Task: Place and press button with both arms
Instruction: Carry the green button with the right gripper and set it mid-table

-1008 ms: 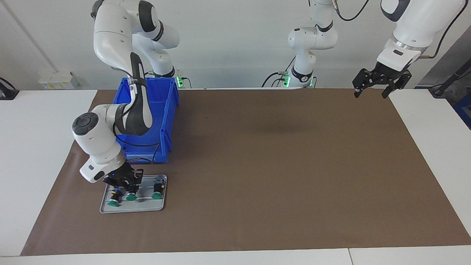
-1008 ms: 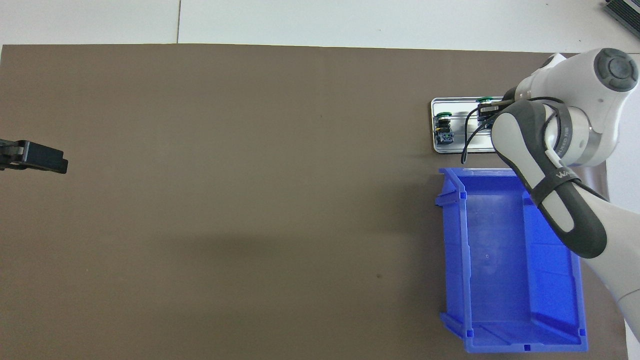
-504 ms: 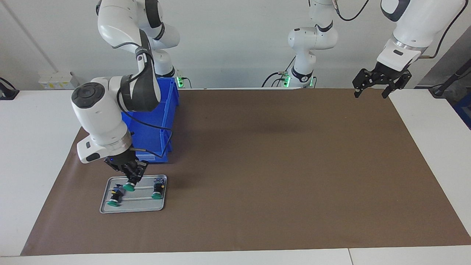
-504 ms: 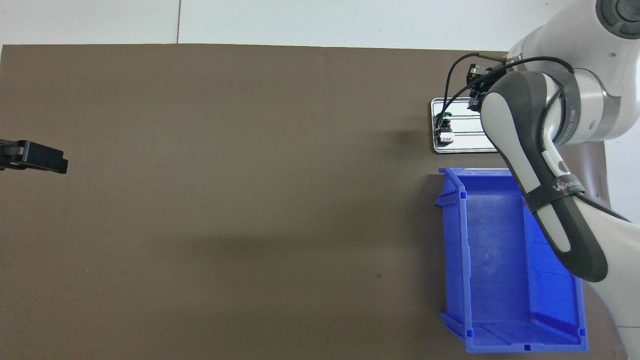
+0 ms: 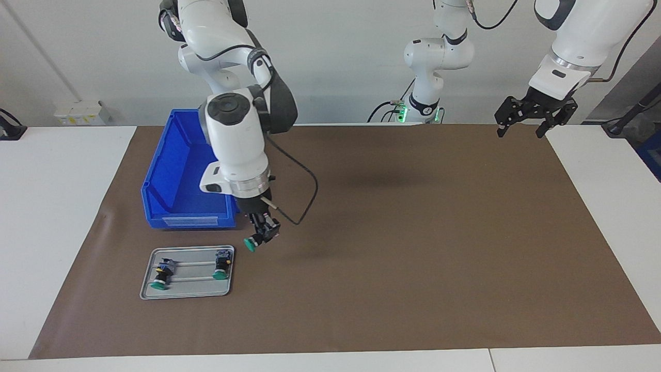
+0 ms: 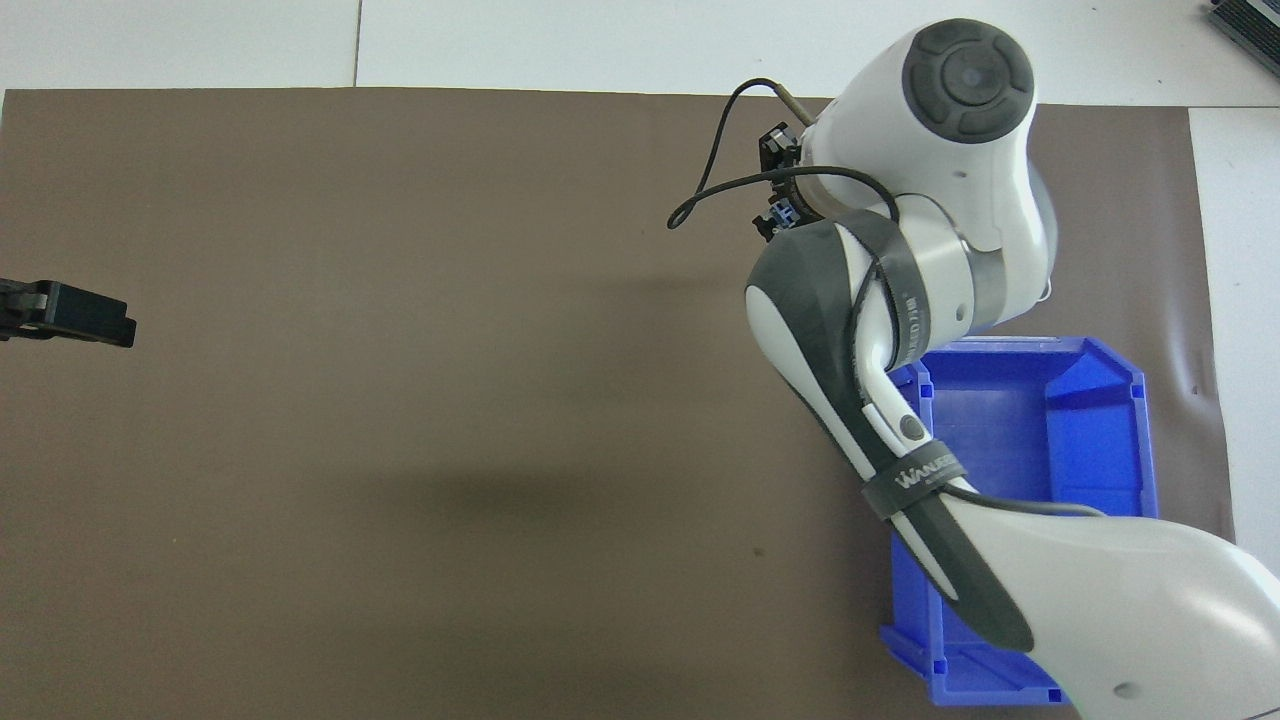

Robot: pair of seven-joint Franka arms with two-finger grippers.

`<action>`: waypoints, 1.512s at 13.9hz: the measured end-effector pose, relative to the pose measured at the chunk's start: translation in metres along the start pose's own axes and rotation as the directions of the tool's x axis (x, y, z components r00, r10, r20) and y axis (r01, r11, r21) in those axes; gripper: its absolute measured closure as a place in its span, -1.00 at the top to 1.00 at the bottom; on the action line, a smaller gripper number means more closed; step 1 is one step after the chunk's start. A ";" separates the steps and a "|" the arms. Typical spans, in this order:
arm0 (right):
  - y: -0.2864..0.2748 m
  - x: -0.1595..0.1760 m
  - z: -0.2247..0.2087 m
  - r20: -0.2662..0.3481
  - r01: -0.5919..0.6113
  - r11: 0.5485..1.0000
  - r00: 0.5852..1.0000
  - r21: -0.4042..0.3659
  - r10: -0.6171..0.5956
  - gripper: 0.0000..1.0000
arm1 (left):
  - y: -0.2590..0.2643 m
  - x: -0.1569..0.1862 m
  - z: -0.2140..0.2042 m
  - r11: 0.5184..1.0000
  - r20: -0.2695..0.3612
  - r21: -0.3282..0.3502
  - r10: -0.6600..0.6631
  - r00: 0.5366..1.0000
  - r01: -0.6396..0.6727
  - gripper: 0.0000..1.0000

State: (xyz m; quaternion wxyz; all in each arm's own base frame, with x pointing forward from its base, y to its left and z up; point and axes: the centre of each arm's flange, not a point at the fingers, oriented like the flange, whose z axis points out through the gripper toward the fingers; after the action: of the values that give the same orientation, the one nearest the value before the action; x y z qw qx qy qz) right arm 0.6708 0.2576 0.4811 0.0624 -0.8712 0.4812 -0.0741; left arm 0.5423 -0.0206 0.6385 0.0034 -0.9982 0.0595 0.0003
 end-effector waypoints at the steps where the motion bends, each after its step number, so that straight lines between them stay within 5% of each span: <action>1: -0.005 -0.023 -0.001 0.006 -0.071 0.997 0.997 0.011 0.071 -0.35 | 0.000 0.000 0.000 1.000 0.000 0.000 0.000 1.000 0.000 1.00; 7: -0.013 -0.160 0.029 0.040 -0.350 0.937 0.936 -0.002 0.350 -0.35 | 0.000 0.000 0.000 1.000 0.000 0.000 0.000 1.000 0.000 1.00; 10: -0.010 -0.221 0.070 -0.034 -0.406 0.913 0.913 0.026 0.407 -0.35 | 0.000 0.000 0.000 1.000 0.000 0.000 0.000 1.000 0.000 1.00; 21: 0.035 -0.267 0.154 -0.088 -0.471 0.881 0.880 -0.046 0.466 -0.35 | 0.000 0.000 0.000 1.000 0.000 0.000 0.000 1.000 0.000 1.00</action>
State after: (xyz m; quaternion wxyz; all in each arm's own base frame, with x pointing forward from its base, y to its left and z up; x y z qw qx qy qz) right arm 0.5305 0.4708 0.3057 0.0320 -0.7273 0.6816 -0.0732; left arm 0.5423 -0.0206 0.6385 0.0034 -0.9982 0.0595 0.0003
